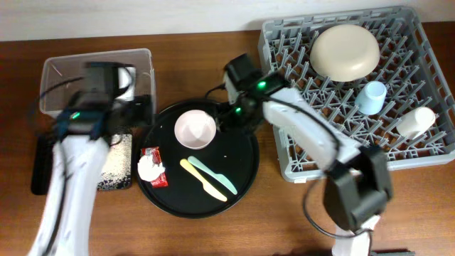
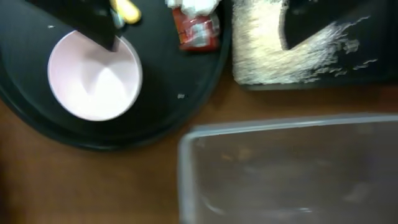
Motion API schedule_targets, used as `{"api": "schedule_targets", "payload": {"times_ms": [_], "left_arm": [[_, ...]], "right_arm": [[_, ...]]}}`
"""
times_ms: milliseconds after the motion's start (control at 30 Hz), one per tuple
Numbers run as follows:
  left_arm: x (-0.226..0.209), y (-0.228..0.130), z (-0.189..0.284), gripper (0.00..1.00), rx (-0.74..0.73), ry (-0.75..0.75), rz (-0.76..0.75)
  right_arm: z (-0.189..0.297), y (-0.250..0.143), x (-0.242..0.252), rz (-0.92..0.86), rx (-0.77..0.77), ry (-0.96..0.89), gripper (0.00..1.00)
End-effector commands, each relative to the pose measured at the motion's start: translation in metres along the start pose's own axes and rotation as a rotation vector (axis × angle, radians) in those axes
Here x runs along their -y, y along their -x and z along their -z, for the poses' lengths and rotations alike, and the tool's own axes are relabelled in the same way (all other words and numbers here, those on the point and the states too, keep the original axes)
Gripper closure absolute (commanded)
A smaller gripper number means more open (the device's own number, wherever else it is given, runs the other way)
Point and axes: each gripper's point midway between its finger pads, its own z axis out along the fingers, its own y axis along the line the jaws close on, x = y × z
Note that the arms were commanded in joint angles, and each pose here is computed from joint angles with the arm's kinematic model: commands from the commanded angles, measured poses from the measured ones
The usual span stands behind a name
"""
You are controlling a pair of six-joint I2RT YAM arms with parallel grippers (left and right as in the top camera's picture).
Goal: Sort waste into correct bins and load items into the dishwasher rack
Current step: 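Lower the right gripper onto the pink bowl and grasp its rim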
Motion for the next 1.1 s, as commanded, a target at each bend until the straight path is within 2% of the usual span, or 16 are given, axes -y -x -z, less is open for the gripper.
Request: {"api": "schedule_targets", "payload": {"times_ms": [0, 167, 333, 433, 633, 733, 800, 833, 1067], "left_arm": [[-0.04, 0.003, 0.046, 0.0, 0.084, 0.089, 0.079], [-0.072, -0.017, 0.08, 0.01, 0.094, 0.153, 0.16], [-0.075, -0.02, 0.083, 0.01, 0.089, 0.161, 0.17], [-0.075, -0.02, 0.081, 0.01, 0.086, 0.161, 0.17], [-0.075, -0.02, 0.081, 0.01, 0.085, 0.161, 0.17], [-0.075, -0.02, 0.081, 0.01, 0.085, 0.161, 0.17], [-0.075, -0.02, 0.081, 0.01, 0.085, 0.161, 0.17], [-0.075, -0.02, 0.081, 0.01, 0.085, 0.161, 0.17], [-0.075, -0.02, 0.081, 0.01, 0.085, 0.161, 0.171]], "right_arm": [[-0.04, -0.012, -0.004, -0.035, -0.056, -0.024, 0.3], [-0.067, -0.008, 0.004, -0.093, -0.051, -0.061, 0.31], [-0.074, 0.007, 0.001, -0.08, 0.006, -0.043, 0.35], [-0.074, 0.014, 0.003, -0.09, 0.038, -0.059, 0.42], [-0.089, 0.006, 0.015, -0.118, 0.004, -0.104, 0.71], [-0.089, 0.007, 0.015, -0.117, 0.009, -0.103, 0.77], [-0.089, 0.006, 0.016, -0.117, 0.004, -0.105, 0.9], [-0.088, 0.006, 0.016, -0.114, 0.001, -0.107, 0.93], [-0.039, 0.027, 0.003, 0.027, 0.067, -0.117, 0.96]]}}
